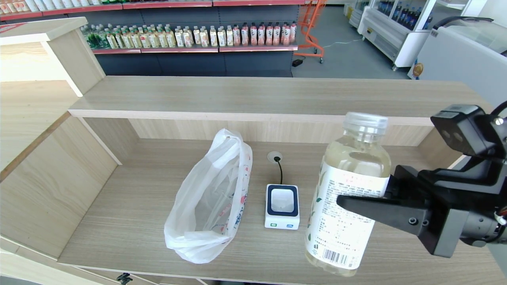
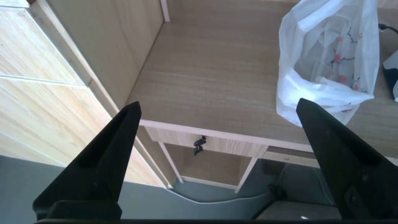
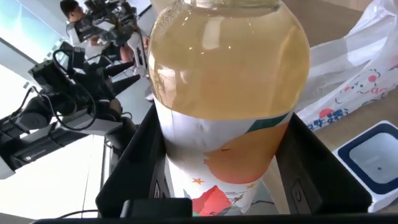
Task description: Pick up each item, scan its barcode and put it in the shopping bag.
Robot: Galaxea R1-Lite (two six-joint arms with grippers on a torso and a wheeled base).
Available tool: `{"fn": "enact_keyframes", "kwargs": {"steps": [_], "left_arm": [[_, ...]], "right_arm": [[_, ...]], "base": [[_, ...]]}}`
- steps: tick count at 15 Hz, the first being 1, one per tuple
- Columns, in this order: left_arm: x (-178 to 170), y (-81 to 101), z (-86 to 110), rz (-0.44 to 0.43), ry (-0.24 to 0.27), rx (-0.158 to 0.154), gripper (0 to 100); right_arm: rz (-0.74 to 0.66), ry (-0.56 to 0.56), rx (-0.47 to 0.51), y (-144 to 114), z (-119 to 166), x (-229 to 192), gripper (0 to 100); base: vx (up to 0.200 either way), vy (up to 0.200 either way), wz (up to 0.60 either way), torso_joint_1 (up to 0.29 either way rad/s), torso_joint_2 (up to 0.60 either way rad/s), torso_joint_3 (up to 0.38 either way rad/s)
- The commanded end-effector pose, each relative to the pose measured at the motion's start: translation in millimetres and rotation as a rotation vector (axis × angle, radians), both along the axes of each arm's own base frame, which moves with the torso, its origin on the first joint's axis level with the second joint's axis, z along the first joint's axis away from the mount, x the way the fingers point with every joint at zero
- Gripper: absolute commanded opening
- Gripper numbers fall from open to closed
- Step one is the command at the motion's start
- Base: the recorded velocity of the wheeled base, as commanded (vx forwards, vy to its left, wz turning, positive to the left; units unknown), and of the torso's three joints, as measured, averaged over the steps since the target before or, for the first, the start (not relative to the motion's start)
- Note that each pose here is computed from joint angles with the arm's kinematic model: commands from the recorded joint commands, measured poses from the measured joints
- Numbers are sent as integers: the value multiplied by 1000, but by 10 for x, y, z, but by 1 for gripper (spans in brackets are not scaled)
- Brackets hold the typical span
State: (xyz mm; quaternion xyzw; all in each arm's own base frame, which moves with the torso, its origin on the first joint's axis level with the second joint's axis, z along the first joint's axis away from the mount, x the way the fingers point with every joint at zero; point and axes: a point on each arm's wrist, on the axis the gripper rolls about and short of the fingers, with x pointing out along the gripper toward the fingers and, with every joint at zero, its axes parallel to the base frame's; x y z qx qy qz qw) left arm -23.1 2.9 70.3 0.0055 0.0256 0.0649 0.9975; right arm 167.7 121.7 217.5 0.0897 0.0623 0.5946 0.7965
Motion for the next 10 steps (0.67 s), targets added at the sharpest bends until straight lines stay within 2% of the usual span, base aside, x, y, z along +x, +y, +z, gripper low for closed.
{"fn": "enact_keyframes", "kwargs": {"steps": [1, 3, 5, 7, 10], "left_arm": [[0, 0, 0, 0, 0, 0, 100], [0, 0, 0, 0, 0, 0, 100], [0, 0, 0, 0, 0, 0, 100], [0, 0, 0, 0, 0, 0, 100], [0, 0, 0, 0, 0, 0, 100]], "right_arm": [[-64, -59, -77, -43, -157, 210, 0], [-150, -225, -240, -158, -435, 579, 0], [-191, -333, -350, -261, -637, 871, 0], [-196, -416, -375, -219, -716, 1113, 0], [-176, -545, -314, -37, -831, 1465, 0]], "base": [[0, 0, 0, 0, 0, 0], [0, 0, 0, 0, 0, 0], [0, 0, 0, 0, 0, 0], [0, 0, 0, 0, 0, 0], [0, 0, 0, 0, 0, 0]]}}
